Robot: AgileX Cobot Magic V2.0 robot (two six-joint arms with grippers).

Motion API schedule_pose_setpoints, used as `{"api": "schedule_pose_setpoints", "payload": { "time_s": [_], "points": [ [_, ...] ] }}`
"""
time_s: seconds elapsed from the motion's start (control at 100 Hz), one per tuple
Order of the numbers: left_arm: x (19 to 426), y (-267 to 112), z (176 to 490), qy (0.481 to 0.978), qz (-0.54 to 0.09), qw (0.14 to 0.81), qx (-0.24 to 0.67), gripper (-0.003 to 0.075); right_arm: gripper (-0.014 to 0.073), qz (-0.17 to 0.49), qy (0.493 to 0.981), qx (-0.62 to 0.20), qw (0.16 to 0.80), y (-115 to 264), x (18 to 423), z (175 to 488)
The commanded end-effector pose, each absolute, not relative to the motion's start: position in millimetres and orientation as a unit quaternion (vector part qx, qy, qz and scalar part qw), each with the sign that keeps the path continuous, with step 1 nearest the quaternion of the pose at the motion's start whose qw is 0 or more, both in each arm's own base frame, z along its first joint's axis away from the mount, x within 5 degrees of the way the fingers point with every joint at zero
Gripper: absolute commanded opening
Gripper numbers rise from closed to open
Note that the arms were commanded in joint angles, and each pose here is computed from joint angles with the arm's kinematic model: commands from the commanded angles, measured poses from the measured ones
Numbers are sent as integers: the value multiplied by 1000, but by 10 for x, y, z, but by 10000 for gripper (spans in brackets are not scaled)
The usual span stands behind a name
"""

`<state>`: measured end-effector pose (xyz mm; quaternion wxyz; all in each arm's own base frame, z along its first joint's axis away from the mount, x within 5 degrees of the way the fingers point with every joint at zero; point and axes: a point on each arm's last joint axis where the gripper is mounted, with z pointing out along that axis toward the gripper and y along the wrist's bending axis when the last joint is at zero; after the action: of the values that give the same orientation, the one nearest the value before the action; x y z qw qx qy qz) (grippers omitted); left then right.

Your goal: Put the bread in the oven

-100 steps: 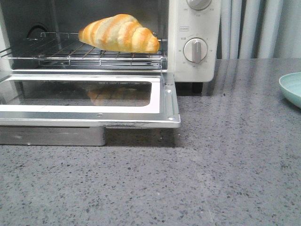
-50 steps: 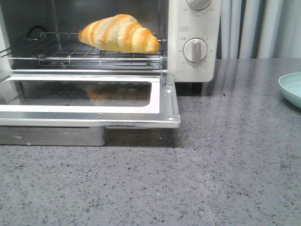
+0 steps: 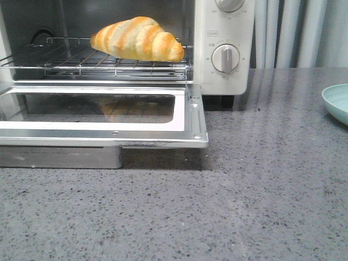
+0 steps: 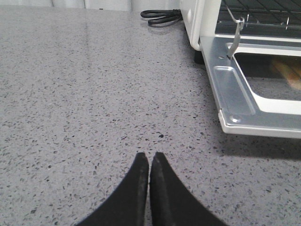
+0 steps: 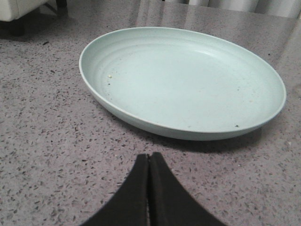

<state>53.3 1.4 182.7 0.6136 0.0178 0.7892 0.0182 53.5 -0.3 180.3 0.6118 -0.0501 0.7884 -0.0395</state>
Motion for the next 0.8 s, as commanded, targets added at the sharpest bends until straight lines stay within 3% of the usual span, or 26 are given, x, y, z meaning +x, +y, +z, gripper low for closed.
{"api": "schedule_pose_setpoints", "payload": {
  "time_s": [0.0,0.79],
  "points": [
    [533,9,1800,773,15,634,20,-21,-76,-43,779,-51,624,-4,531,1788],
    [534,8,1816,768,15,639,20,-21,-76,-43,779,-51,624,-4,531,1788]
  ]
}}
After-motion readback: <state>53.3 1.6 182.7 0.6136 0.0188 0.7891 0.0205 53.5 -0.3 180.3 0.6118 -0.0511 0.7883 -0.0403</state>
